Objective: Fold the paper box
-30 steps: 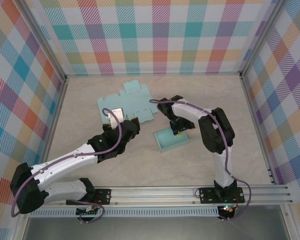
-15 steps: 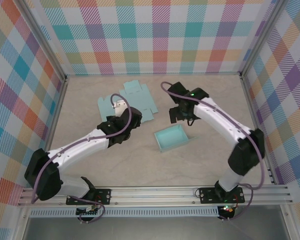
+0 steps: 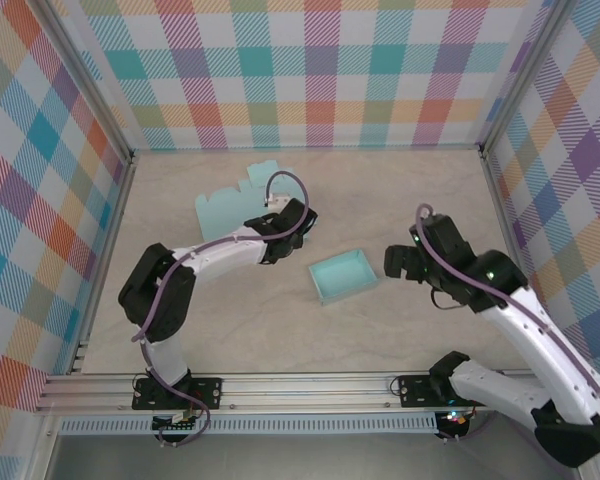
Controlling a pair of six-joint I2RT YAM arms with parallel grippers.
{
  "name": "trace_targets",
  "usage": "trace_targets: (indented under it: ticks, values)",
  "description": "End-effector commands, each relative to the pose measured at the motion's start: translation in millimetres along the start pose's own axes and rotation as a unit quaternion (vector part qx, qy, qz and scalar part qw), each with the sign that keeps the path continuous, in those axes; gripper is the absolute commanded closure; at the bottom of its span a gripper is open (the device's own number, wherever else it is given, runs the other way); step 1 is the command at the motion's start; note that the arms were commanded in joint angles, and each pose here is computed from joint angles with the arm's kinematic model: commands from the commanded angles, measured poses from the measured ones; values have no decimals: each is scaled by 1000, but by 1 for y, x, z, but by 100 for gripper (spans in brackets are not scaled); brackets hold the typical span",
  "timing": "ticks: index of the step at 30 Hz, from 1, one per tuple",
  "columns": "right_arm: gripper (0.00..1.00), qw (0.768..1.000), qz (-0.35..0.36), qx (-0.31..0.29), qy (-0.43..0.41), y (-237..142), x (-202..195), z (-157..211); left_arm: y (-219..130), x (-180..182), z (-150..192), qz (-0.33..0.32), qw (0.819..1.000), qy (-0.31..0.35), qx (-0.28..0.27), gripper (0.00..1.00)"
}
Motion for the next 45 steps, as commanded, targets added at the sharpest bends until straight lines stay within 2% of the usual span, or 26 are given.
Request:
trace_targets:
  ticks: [1,4,7,13,18,21,26,33,39,45]
  values:
    - [0,998,-19,47,46,7,-5,29,6,-5,2,1,1000,18,22,21]
    - [3,993,-7,97,72,17,-11,54,15,-8,10,0,999,26,38,23]
    - [13,985,-30,135,102,33,-9,77,23,-9,19,-1,998,32,51,26]
    - [23,970,-107,156,154,76,10,104,30,-14,37,4,997,40,73,29]
    - [23,963,-124,174,165,110,24,108,31,-17,48,-7,995,57,77,29]
    - [19,962,-107,196,158,126,31,108,34,-16,56,-9,995,54,88,29]
    - [19,961,-76,227,140,147,39,104,37,-21,67,1,994,54,99,30]
    - [22,971,-44,191,136,153,33,89,28,-32,77,15,993,70,98,30]
    - [24,975,-54,151,152,159,22,72,20,-37,93,35,990,70,119,31]
    - [26,977,-67,128,154,178,13,51,-2,-46,109,87,985,60,134,31]
Point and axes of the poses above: each hand's point on the last joint's axis, 136 mm out from that joint toward the fingers, its own y axis out along the fingers, its own x axis along the line the jaws close on, z = x × y, the point moved 8 cm from there along -y, back along the fingers, and after that the axes turned 5 degrees about -y, right-handed, at the moved point
